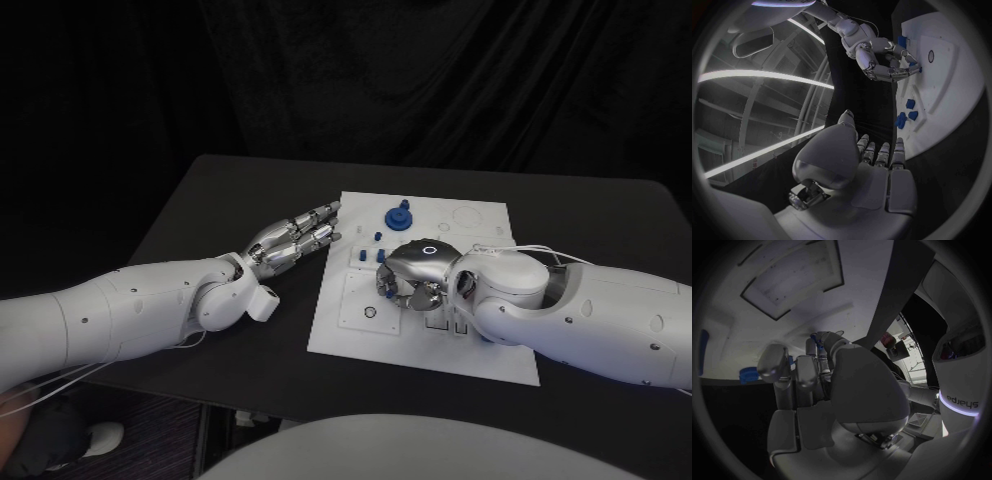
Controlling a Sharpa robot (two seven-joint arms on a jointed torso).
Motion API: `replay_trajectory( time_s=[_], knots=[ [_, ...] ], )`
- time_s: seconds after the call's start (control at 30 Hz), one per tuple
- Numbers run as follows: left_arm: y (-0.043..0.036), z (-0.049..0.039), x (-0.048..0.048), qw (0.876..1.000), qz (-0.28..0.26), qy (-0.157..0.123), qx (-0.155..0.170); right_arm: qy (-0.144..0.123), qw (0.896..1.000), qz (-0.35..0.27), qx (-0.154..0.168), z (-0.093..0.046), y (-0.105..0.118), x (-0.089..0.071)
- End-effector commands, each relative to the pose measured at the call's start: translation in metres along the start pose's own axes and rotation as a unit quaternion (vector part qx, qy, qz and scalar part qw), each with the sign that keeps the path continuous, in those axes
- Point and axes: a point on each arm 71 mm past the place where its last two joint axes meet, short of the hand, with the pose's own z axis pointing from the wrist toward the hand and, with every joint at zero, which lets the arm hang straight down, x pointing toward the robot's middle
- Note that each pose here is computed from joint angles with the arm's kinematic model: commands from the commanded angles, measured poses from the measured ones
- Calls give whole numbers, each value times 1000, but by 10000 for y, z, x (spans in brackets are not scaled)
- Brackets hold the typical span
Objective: Assemble the parts on the task board
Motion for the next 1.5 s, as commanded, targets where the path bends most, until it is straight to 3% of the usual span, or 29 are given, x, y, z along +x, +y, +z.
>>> replay_trajectory(
  time_s=[0.03, 0.63, 0.87, 1.03, 1.27, 1.33, 1.5],
  knots=[
    [-9, 7, 16, 1000, -7, 3, 10, 8, 1000, -1, 5, -6, -10, 35],
    [-4, 7, 20, 1000, -8, 4, 9, 20, 1000, -3, 20, 1, -40, 59],
    [-3, 3, 16, 1000, -8, 4, 8, 8, 1000, 0, 17, -16, -42, 45],
    [-5, -4, 9, 1000, -8, 2, 9, -15, 1000, 4, 11, -76, -57, 11],
    [-17, -21, 3, 1000, -5, -1, 14, -49, 998, -6, 28, -266, -211, -232],
    [-23, -29, 1, 1000, -4, -3, 17, -61, 997, -10, 44, -384, -310, -385],
    [-30, -38, -4, 1000, -2, -6, 20, -83, 994, -10, 75, -590, -481, -580]
  ],
)
